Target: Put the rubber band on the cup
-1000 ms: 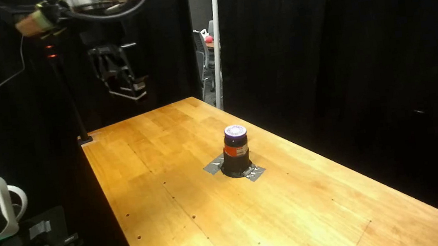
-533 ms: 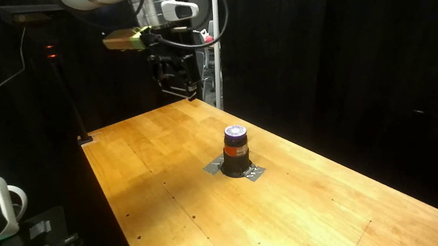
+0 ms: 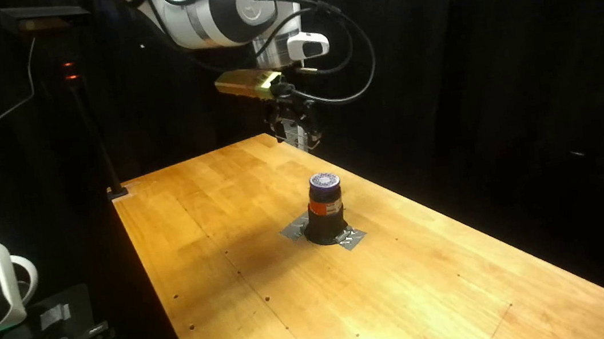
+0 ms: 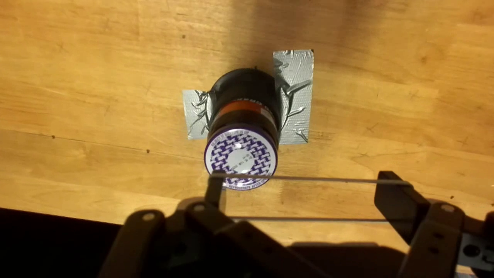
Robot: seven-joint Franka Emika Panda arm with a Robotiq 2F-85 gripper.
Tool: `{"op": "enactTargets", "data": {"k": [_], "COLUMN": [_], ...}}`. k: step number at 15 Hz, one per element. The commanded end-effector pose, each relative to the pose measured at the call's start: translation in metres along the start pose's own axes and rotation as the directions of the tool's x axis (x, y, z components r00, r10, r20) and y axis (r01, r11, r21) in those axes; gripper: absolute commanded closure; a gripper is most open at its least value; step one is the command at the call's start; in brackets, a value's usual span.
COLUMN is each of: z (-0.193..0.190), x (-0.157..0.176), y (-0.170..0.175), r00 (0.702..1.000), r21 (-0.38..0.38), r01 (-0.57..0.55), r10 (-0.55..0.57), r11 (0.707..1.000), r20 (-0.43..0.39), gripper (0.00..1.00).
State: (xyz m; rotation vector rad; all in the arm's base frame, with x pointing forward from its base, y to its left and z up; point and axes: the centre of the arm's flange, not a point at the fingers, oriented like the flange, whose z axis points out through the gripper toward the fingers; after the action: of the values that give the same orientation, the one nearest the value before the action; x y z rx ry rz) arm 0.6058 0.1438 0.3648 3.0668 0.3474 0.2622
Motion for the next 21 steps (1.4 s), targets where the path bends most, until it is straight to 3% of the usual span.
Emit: {"op": "enactTargets", "data": {"k": [1,12,21], "z": [0.025,0.089,0.122], "x": [0.035,0.057,0.057], "y": [0.006,0.03,0.04], "r00": [0.999,0.999,0.999], "r21": [-0.009,-0.027,-0.03], "r01": [0.002,-0.035,-0.054], "r10": [-0.002,0.034,0.054], "r11": [1.0,0.999,0.998], "r20": [-0.045,-0.032,-0.001], "gripper": [0.0,0.0,0.0]}}
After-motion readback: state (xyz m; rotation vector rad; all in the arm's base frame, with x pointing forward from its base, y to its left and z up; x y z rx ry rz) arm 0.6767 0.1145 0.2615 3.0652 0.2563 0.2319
